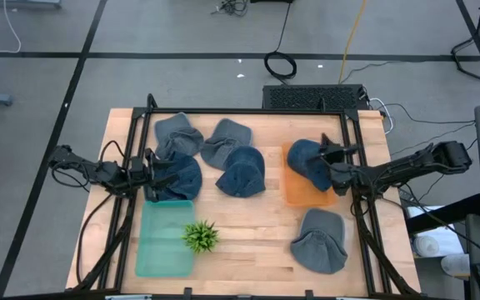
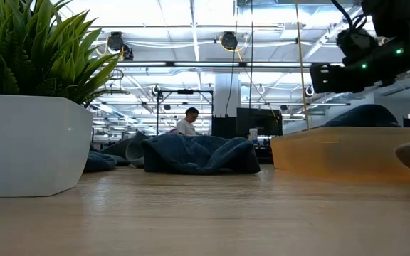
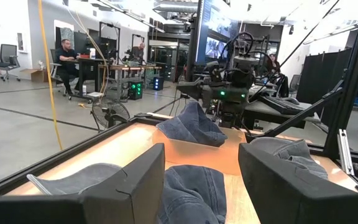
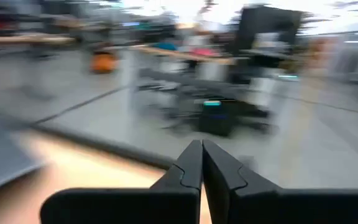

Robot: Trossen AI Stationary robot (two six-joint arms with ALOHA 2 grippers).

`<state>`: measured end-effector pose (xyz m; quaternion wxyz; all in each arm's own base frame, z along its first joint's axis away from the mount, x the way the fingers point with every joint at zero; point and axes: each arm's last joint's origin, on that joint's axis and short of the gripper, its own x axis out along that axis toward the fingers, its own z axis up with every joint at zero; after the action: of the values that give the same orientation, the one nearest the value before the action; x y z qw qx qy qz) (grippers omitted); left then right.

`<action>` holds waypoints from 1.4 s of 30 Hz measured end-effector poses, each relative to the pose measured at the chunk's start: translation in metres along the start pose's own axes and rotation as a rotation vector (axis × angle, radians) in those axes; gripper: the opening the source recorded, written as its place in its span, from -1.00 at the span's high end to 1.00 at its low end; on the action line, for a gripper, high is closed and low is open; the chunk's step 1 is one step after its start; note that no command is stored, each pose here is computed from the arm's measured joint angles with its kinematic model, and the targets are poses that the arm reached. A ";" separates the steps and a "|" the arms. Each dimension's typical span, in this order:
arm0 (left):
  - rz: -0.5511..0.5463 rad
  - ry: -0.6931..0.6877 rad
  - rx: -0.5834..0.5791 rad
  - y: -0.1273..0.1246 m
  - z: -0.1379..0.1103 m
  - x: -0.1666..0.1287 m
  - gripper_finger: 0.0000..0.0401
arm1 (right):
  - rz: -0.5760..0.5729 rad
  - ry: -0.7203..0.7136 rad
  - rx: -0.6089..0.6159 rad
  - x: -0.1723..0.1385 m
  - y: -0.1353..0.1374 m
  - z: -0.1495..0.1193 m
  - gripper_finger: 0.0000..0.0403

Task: Pick & Place hat
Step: Put the bottom blue cap into the orange bin

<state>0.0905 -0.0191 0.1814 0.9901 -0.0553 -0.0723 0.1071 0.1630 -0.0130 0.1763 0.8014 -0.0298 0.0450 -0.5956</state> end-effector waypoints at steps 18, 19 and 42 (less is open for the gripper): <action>0.000 0.000 0.000 0.000 0.000 0.000 -0.07 | 0.245 0.103 -0.041 0.012 0.057 0.044 1.00; 0.000 0.000 0.000 0.000 0.000 0.000 -0.07 | 0.242 0.121 -0.060 0.013 0.061 0.048 1.00; 0.000 0.000 0.000 0.000 0.000 0.000 -0.07 | 0.299 0.806 -0.122 0.051 0.069 0.087 1.00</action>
<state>0.0905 -0.0191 0.1815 0.9901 -0.0554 -0.0723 0.1071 0.2528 -0.0419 0.2541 0.7941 0.1644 0.3933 -0.4333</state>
